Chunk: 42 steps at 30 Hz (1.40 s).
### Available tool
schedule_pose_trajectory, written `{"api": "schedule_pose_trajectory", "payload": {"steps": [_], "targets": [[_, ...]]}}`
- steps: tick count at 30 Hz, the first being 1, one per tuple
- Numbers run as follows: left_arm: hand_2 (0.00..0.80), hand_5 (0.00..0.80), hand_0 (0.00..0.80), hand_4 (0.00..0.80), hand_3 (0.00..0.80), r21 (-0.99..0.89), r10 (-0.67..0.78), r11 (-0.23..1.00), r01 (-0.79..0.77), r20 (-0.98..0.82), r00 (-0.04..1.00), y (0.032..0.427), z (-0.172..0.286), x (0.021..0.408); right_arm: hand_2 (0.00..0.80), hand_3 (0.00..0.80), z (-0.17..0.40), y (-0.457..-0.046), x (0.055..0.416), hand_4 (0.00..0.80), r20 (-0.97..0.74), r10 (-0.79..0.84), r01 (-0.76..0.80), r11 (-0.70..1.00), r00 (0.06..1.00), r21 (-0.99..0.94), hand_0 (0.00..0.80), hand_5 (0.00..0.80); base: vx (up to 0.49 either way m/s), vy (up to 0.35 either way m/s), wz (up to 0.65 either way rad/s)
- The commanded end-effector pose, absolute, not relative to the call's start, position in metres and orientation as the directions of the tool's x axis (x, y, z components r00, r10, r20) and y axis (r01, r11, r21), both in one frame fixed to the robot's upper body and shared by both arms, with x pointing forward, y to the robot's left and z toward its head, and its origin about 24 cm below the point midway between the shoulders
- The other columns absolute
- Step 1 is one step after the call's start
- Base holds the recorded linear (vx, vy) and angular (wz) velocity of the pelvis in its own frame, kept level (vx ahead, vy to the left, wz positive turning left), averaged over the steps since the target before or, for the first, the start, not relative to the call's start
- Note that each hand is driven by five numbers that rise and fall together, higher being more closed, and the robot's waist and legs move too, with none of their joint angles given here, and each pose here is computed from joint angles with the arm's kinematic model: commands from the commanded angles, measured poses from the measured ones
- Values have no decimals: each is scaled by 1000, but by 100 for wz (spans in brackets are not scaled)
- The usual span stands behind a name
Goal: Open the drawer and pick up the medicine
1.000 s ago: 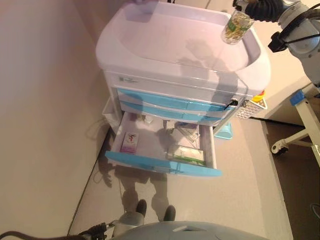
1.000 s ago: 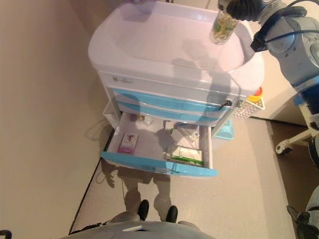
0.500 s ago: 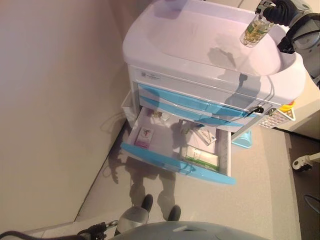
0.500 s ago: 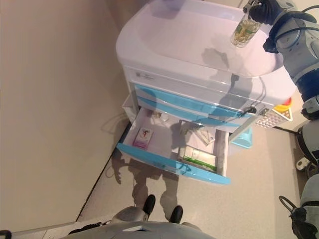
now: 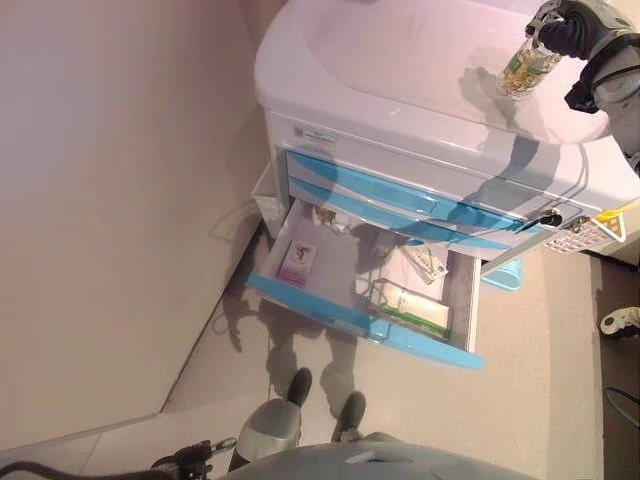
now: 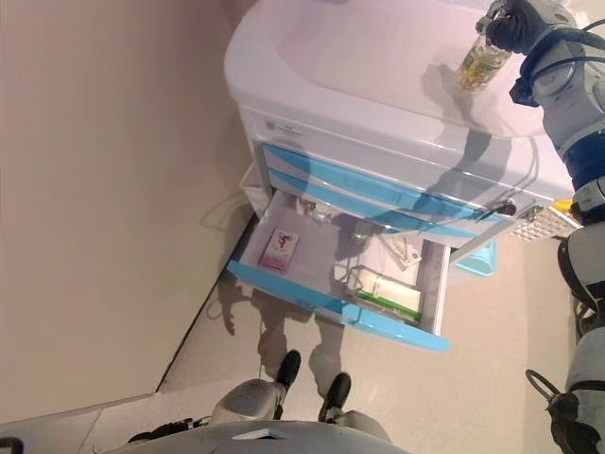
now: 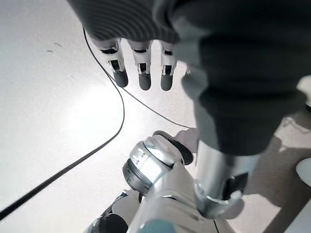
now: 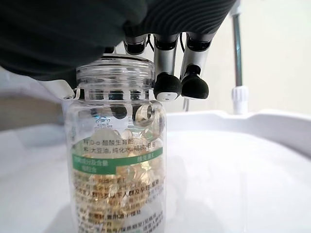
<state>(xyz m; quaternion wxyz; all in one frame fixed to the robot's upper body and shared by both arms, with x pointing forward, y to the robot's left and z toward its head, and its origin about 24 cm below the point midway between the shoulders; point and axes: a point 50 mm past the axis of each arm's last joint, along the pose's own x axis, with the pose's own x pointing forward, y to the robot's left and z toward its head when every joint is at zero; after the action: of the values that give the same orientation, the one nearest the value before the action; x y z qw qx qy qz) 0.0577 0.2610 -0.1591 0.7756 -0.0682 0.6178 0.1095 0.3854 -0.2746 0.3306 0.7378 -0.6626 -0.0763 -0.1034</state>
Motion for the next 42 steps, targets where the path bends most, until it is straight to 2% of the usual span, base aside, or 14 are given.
{"api": "schedule_pose_trajectory", "payload": {"steps": [1, 14, 15, 18, 19, 32, 42], "targets": [[0, 0, 0, 0, 0, 68, 117, 974, -216, -967, 226, 279, -153, 61, 800, 800, 363, -259, 381, 800, 351, 10, 351, 28, 936, -936, 800, 800, -29, -5, 4], [0, 0, 0, 0, 0, 61, 117, 976, -209, -956, 271, 282, -149, 74, 800, 800, 362, -252, 382, 800, 351, 45, 351, 13, 935, -936, 800, 800, -6, -5, -1], [0, 0, 0, 0, 0, 61, 118, 976, -209, -955, 272, 282, -148, 75, 762, 762, 362, -252, 382, 762, 351, 46, 351, 13, 935, -936, 762, 762, -4, -13, -4], [0, 0, 0, 0, 0, 63, 119, 976, -207, -955, 271, 283, -148, 74, 154, 154, 360, -253, 382, 154, 348, 52, 348, 11, 936, -937, 154, 154, 0, -4, -1], [0, 0, 0, 0, 0, 65, 120, 976, -207, -955, 270, 283, -148, 74, 0, 0, 360, -252, 381, 0, 346, 54, 346, 13, 937, -938, 0, 0, 0, 0, 0], [0, 0, 0, 0, 0, 67, 120, 978, -199, -957, 265, 283, -149, 73, 0, 0, 366, -247, 378, 0, 398, 86, 393, 72, 913, -917, 0, 0, 0, -1, -1], [0, 0, 0, 0, 0, 70, 119, 977, -202, -962, 246, 282, -150, 67, 0, 0, 391, -242, 364, 0, 569, 103, 541, 212, 816, -814, 0, 0, 1, -1, -1]]}}
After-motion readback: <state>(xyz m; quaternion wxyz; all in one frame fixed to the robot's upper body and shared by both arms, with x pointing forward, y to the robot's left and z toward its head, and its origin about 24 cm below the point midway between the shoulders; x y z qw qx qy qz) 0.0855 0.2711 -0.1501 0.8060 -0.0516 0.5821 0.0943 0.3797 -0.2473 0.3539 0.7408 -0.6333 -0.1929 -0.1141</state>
